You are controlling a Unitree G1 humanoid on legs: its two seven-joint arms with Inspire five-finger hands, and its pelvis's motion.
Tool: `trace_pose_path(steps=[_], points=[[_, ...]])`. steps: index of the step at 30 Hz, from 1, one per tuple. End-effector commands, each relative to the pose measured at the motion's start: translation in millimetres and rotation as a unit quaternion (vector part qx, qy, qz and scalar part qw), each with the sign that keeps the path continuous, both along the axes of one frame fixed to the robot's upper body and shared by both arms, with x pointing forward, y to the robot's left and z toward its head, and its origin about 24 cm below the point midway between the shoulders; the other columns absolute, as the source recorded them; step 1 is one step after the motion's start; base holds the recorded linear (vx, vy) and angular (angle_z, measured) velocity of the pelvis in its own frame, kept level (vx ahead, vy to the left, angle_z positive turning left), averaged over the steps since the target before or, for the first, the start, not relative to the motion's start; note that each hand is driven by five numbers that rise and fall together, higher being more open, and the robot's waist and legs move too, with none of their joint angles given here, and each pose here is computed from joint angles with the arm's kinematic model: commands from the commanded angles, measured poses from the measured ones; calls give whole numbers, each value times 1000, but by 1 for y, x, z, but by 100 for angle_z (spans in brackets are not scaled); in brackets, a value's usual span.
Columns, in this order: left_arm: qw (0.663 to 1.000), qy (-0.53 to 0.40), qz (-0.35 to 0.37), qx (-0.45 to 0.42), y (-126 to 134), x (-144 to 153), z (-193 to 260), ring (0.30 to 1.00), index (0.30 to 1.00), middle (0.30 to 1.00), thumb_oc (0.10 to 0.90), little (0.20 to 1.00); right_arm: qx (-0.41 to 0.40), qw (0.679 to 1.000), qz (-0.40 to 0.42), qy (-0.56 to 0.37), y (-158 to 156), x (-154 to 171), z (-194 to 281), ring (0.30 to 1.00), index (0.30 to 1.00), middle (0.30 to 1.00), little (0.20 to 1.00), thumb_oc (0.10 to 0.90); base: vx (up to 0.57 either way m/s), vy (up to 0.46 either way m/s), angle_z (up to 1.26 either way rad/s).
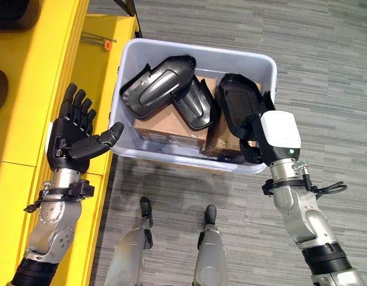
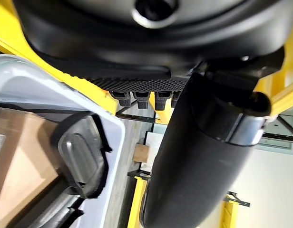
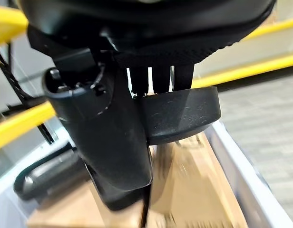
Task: Move parts from the plastic box to the shelf.
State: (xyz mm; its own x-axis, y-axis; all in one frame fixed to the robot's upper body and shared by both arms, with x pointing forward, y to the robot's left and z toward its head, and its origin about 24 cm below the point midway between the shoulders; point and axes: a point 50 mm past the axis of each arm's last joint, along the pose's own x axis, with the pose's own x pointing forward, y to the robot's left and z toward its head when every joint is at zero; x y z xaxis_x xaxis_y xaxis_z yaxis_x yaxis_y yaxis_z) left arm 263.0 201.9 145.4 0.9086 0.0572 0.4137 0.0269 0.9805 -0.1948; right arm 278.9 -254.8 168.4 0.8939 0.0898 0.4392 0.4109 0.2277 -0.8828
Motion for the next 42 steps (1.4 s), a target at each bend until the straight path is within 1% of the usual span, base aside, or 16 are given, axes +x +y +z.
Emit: trace_pose_path(steps=[1,8,16,23,28,30,31,35,38,42], points=[[998,-55,-3,14,4,-6,13,1000,1000,1000,900,1000,-15,989,40,-140,6,-7,61,300,300,300,300,400,21,5,7],[999,-27,-8,19,6,-11,1,1000,1000,1000,900,1000,-34,983,55,-172,10,-12,81,300,300,300,300,400,38,-1,1],[1000,15,1,25,13,-20,-16,1000,1000,1000,900,1000,-80,971,55,-219,12,-18,112,300,300,300,300,400,41,-14,-6],[1000,14,-5,22,13,-23,-14,1000,1000,1000,900,1000,-106,967,62,-222,18,-9,126,300,300,300,300,400,-28,-125,-1],[1000,23,9,15,17,-26,-18,1000,1000,1000,900,1000,-102,963,89,-232,31,-4,135,300,300,300,300,400,-80,-212,18],[999,30,24,12,23,-30,-21,1000,1000,1000,900,1000,-100,957,109,-249,39,-4,143,300,300,300,300,400,-213,-295,15],[999,31,32,12,25,-31,-22,1000,1000,1000,900,1000,-107,952,119,-263,45,-5,151,300,300,300,300,400,-232,-262,26],[999,43,33,7,26,-31,-27,1000,1000,1000,900,1000,-120,946,115,-279,45,-7,161,300,300,300,300,400,-194,-185,54],[999,35,18,4,23,-29,-23,1000,1000,1000,900,1000,-113,946,105,-284,42,-7,159,300,300,300,300,400,-89,-122,141],[1000,21,-4,-10,14,-25,-18,1000,1000,1000,900,1000,-102,947,103,-286,39,-8,155,300,300,300,300,400,-10,-8,77]])
